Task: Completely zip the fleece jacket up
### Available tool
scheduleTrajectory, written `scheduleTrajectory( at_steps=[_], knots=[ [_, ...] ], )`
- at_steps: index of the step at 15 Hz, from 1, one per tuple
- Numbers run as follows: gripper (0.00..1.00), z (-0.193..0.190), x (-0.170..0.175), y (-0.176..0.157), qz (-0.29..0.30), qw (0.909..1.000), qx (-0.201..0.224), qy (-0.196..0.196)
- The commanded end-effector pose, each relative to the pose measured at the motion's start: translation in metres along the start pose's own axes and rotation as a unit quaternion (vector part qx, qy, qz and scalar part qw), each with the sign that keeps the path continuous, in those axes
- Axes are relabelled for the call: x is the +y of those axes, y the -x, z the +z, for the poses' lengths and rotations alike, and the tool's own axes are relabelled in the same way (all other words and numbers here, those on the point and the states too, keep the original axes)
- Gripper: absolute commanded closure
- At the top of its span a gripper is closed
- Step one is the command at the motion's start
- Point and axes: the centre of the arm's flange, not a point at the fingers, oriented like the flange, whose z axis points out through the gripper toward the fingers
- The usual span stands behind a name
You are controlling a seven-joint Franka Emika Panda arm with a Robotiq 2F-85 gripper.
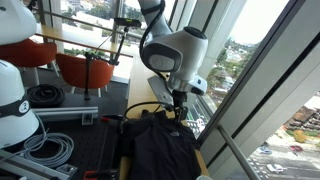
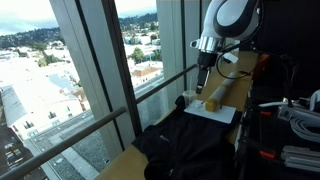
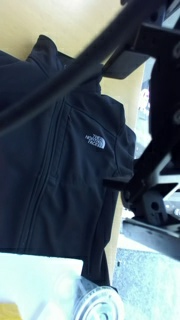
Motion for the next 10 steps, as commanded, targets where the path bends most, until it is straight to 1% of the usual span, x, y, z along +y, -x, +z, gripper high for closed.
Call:
scheduleTrajectory(
  at_steps=[1, 4, 10],
  knots=[
    [0.0, -0.0024, -0.0003, 0.0034, -0.003, 1.0, 0.0, 0.001],
    [0.0, -0.0063, -0.0012, 0.0117, -0.004, 1.0, -0.001, 0.003],
    [0.0, -0.0069, -0.0018, 0.0126, -0.004, 1.0, -0.001, 0.003]
  ],
)
